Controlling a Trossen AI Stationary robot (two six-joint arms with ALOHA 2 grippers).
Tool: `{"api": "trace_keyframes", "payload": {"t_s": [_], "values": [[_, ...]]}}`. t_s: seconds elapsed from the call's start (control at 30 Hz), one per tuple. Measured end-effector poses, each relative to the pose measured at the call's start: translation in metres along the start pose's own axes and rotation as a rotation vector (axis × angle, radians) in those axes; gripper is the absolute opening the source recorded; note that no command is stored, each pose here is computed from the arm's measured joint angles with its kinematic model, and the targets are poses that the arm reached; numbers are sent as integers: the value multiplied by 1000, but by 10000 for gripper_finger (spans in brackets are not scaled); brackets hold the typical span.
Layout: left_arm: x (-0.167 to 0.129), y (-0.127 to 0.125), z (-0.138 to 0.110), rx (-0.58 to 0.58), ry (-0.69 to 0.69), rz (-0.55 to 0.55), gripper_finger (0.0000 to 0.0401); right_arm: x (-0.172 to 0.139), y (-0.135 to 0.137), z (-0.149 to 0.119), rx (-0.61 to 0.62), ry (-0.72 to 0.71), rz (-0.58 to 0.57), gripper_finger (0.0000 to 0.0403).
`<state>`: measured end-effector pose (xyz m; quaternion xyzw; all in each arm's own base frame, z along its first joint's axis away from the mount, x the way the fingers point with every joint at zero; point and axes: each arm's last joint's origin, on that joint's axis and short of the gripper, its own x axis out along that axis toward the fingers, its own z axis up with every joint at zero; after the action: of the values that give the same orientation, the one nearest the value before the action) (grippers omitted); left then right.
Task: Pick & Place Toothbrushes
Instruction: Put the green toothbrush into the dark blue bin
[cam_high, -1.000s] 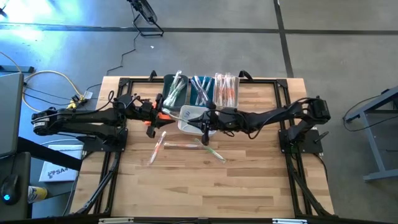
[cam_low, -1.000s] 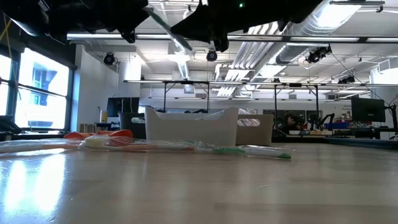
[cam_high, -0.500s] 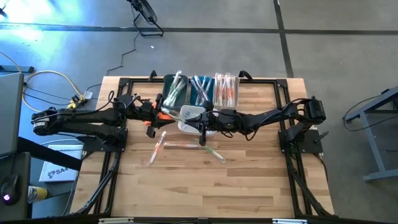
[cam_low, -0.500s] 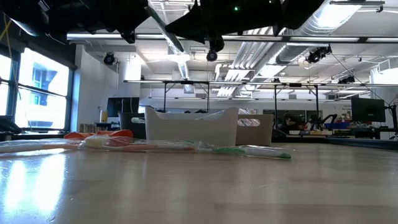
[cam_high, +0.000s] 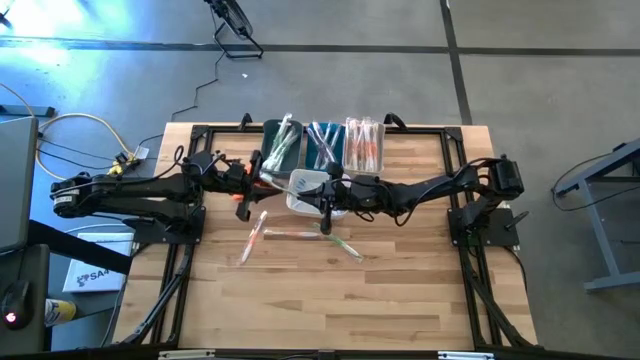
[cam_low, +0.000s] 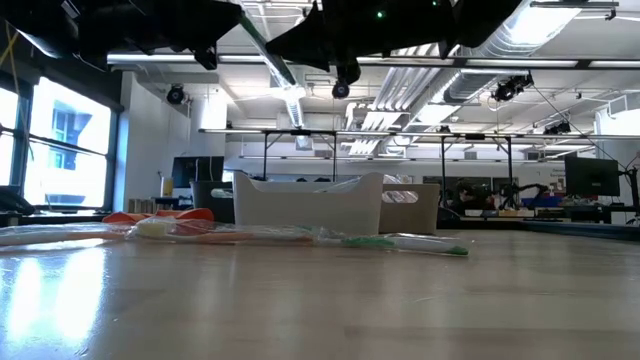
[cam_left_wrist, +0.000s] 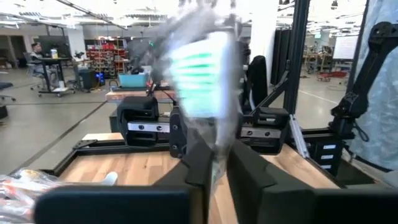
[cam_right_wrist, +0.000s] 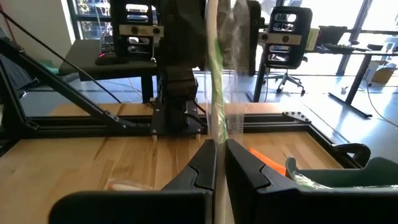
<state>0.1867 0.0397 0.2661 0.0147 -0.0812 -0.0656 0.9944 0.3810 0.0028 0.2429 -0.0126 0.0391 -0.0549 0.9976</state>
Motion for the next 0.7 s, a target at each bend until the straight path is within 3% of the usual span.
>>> {"api": "trace_keyframes", "payload": {"t_s": [0.13,0.37,0.7], "values": [[0,0,0,4,0,4,11,0,0,0,1,0,-1,9],[0,0,0,1,0,2,21,0,0,0,1,0,0,20],[0,0,-2,4,15,-5,7,-1,3,0,28,4,-23,145]]}}
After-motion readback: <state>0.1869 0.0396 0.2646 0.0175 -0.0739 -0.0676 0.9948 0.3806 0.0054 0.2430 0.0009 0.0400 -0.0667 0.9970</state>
